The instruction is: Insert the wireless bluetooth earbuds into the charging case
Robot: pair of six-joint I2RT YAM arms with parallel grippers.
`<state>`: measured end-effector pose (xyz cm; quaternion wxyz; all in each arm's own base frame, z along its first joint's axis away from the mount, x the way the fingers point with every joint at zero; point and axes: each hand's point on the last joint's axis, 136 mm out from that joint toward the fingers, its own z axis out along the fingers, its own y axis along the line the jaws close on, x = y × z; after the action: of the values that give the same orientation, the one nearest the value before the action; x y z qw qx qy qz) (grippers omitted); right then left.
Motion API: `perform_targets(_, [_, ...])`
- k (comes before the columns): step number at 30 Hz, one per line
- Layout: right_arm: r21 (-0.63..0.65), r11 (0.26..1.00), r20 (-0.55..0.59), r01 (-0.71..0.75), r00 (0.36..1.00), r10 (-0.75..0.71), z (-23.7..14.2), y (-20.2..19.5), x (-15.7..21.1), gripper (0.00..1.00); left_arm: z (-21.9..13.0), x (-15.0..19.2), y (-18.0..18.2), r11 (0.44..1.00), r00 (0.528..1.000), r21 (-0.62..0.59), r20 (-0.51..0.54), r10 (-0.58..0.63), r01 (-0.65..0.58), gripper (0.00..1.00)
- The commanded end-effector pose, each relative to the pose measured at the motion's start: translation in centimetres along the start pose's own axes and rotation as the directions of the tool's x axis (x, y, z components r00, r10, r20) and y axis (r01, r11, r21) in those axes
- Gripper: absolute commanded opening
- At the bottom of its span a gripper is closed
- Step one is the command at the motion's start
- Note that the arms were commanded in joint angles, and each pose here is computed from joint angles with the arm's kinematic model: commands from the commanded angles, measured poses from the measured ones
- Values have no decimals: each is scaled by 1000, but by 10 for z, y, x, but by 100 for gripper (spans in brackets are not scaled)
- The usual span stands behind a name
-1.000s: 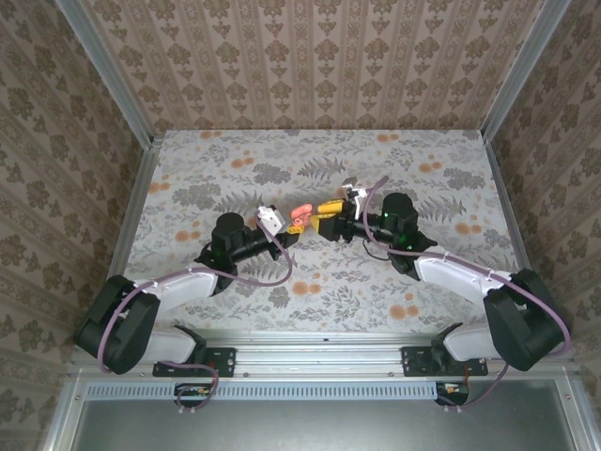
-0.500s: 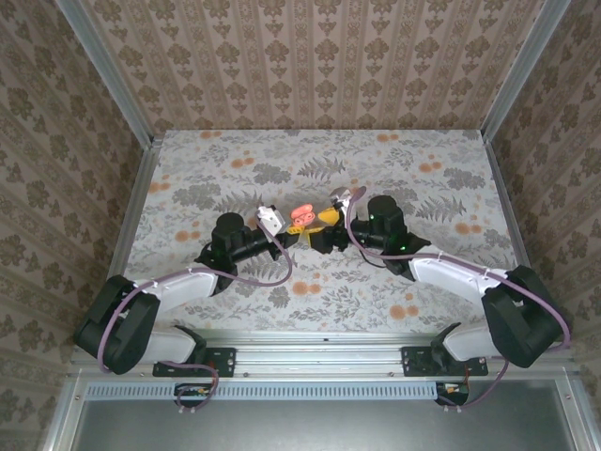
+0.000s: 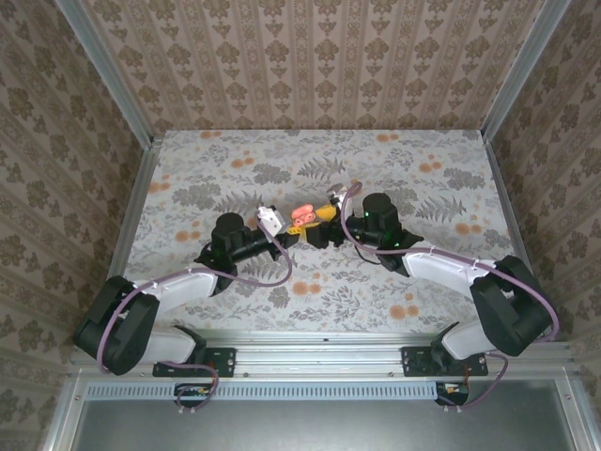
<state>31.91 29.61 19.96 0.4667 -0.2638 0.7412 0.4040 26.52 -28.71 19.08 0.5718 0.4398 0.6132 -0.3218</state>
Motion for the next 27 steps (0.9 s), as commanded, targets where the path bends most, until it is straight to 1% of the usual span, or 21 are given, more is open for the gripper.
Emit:
perform_targets(1, [10, 1000, 55, 1, 999, -1, 5, -1, -19, 78, -3, -15, -5, 1000, 999, 21, 48, 2, -3, 14])
perform_targets(7, [29, 999, 54, -18, 998, 16, 6, -6, -17, 75, -3, -15, -5, 1000, 999, 22, 48, 1, -2, 14])
perform_targets(20, [53, 998, 84, -46, 996, 41, 0, -15, -22, 75, -2, -16, -5, 1000, 999, 21, 51, 3, -4, 14])
perform_targets(27, [43, 999, 113, -18, 994, 13, -8, -11, -25, 75, -2, -17, -5, 1000, 999, 24, 52, 3, -4, 14])
